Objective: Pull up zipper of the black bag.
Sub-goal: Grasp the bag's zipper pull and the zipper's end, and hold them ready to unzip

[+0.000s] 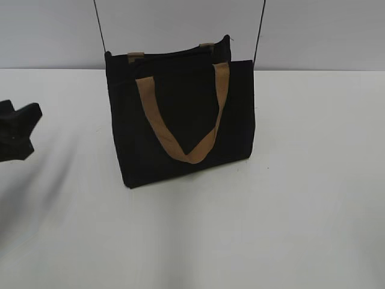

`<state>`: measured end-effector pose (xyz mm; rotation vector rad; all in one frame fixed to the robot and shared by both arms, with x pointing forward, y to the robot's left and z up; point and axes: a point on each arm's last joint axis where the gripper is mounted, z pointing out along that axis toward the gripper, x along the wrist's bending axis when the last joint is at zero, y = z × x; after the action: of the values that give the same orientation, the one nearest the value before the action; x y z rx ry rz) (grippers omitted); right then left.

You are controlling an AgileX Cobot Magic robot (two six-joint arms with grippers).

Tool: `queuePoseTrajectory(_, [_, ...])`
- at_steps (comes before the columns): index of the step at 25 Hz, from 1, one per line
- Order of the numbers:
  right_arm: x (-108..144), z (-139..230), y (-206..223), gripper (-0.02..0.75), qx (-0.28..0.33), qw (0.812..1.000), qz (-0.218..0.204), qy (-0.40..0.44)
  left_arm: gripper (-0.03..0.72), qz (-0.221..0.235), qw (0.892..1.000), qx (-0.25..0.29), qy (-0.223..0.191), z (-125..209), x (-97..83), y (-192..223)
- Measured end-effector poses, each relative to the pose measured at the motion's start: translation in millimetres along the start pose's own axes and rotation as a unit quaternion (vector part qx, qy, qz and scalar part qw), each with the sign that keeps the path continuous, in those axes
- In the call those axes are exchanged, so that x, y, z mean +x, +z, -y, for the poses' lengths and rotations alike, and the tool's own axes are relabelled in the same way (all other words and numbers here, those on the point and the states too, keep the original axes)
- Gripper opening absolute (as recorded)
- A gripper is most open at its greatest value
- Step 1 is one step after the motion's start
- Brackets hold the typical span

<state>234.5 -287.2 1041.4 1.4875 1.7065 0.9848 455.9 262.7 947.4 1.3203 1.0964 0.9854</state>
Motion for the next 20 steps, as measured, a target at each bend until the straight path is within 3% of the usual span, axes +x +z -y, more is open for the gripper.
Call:
queuePoseTrajectory(9, [0.0, 0.0, 0.0, 0.515, 0.0, 1.0, 0.0, 0.0, 0.405, 0.139, 0.987, 0.077, 0.019, 35.1, -19.2, 11.9])
queuePoseTrajectory(20, [0.0, 0.0, 0.0, 0.515, 0.0, 1.0, 0.0, 0.0, 0.405, 0.219, 0.969, 0.117, 0.012, 67.6, -24.0, 52.2])
